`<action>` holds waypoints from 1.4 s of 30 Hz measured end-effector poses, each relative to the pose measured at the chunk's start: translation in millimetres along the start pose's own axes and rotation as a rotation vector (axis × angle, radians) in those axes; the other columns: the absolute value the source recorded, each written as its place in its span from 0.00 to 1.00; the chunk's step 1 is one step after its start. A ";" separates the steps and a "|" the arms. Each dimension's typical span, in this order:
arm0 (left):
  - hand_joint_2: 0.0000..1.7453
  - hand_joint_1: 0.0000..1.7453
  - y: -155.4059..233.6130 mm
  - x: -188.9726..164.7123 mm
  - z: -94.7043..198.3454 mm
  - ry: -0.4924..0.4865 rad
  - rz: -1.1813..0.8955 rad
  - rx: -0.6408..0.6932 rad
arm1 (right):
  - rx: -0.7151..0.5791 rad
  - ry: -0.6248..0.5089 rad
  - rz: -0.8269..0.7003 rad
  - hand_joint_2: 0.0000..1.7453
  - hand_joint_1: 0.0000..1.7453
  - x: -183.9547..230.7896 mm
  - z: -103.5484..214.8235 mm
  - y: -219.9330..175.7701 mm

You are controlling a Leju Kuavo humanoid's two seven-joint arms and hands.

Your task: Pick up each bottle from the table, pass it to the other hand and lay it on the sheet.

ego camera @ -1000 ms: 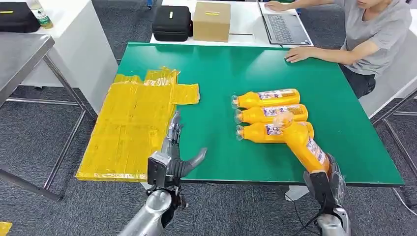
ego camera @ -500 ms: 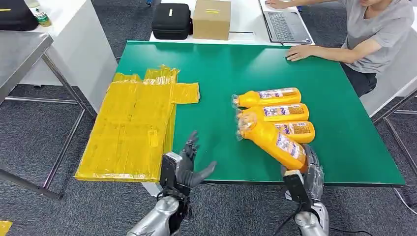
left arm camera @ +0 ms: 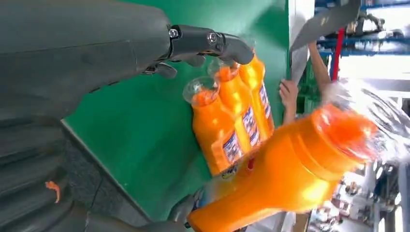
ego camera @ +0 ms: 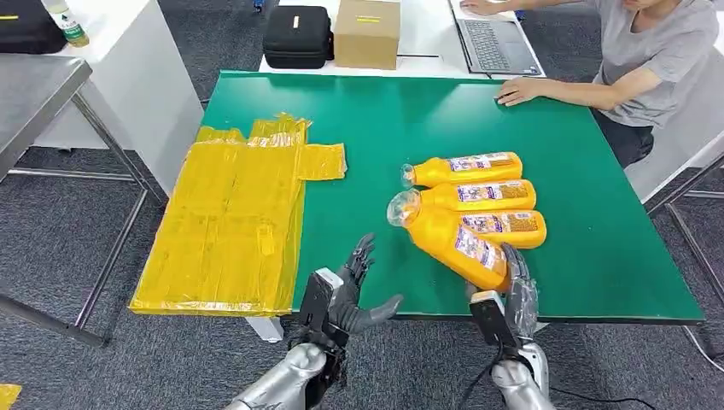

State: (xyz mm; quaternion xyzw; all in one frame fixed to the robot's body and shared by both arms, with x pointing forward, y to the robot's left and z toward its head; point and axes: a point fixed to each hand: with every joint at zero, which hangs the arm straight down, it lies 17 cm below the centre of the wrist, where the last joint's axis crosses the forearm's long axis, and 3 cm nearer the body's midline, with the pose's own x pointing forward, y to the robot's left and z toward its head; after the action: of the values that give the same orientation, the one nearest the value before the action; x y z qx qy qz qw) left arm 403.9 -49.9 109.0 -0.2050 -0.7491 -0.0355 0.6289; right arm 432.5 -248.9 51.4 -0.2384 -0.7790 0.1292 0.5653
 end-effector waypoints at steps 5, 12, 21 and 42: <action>1.00 0.00 -4.8 -0.6 -5.7 0.050 0.154 0.044 | -0.015 -0.030 -0.094 1.00 1.00 37.2 -15.4 25.9; 1.00 0.00 -22.9 -5.3 -3.7 0.099 0.207 0.007 | -0.019 -0.058 -0.170 1.00 1.00 70.8 -27.8 47.7; 1.00 0.00 -41.8 2.9 -9.4 0.109 0.281 -0.033 | 0.011 -0.103 -0.221 1.00 1.00 106.6 -34.3 73.5; 1.00 0.00 -9.4 73.4 -25.6 -0.220 -0.181 0.093 | 0.094 -0.170 -0.227 1.00 1.00 145.7 -27.7 113.0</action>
State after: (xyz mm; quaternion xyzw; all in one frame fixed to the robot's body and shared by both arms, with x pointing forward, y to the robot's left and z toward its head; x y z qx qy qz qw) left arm 415.2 -47.2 186.5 -0.1100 -0.8298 -0.0345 0.5460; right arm 448.0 -79.0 126.7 -0.1101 -0.8392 0.1206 0.5187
